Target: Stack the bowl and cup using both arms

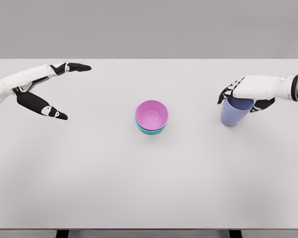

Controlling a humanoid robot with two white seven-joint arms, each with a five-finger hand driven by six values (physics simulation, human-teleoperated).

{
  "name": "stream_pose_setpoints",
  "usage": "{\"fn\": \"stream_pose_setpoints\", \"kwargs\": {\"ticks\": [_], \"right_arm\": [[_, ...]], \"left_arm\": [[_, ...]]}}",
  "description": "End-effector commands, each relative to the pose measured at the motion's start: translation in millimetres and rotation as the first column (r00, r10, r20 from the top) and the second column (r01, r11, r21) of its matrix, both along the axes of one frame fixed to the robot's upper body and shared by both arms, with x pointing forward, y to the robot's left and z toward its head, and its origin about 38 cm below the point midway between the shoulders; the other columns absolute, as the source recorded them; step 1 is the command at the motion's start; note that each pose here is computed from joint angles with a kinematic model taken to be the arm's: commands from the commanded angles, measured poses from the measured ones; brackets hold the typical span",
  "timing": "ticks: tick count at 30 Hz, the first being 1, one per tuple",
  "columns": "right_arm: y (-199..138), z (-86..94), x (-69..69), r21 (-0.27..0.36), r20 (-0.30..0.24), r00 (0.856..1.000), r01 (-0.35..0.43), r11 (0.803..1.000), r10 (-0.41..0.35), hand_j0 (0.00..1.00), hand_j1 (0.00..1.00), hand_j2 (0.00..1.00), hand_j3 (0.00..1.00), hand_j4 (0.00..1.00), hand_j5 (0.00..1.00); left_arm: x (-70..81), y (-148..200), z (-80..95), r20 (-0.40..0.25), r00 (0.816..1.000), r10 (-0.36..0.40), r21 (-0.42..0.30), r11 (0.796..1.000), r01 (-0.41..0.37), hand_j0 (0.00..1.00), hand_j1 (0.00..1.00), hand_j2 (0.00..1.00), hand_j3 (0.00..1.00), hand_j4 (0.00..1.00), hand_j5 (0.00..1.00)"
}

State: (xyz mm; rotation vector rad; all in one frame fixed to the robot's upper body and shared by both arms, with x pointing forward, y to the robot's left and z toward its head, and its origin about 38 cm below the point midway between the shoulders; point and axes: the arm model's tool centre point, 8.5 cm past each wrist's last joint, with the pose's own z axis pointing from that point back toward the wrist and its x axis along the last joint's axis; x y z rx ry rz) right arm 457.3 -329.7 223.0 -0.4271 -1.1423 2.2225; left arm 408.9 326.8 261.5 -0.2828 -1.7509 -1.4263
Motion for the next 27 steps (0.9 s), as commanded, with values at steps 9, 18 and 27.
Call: {"fn": "stream_pose_setpoints", "kwargs": {"ticks": [9, 18, 27], "right_arm": [[4, 13.6, 5.3, 0.024, 0.028, 1.0, -0.004, 1.0, 0.003, 0.55, 0.55, 0.55, 0.55, 0.55, 0.55], [39, 36.1, 15.3, 0.079, 0.09, 0.994, -0.069, 0.994, 0.062, 0.55, 0.55, 0.55, 0.55, 0.55, 0.55], [86, 56.4, 11.5, 0.113, 0.153, 0.973, -0.191, 0.975, 0.173, 0.52, 0.52, 0.52, 0.52, 0.52, 0.52]], "left_arm": [[0.2, 1, 0.7, -0.003, 1.0, 0.003, -0.007, 1.0, -0.003, 1.0, 1.0, 1.0, 1.0, 1.0, 1.0], [0.3, 1, 1.2, -0.002, 1.0, 0.003, -0.007, 1.0, -0.003, 1.0, 1.0, 1.0, 1.0, 1.0, 1.0], [0.2, 1, 0.7, -0.003, 1.0, 0.003, -0.007, 1.0, -0.003, 1.0, 1.0, 1.0, 1.0, 1.0, 1.0]]}}
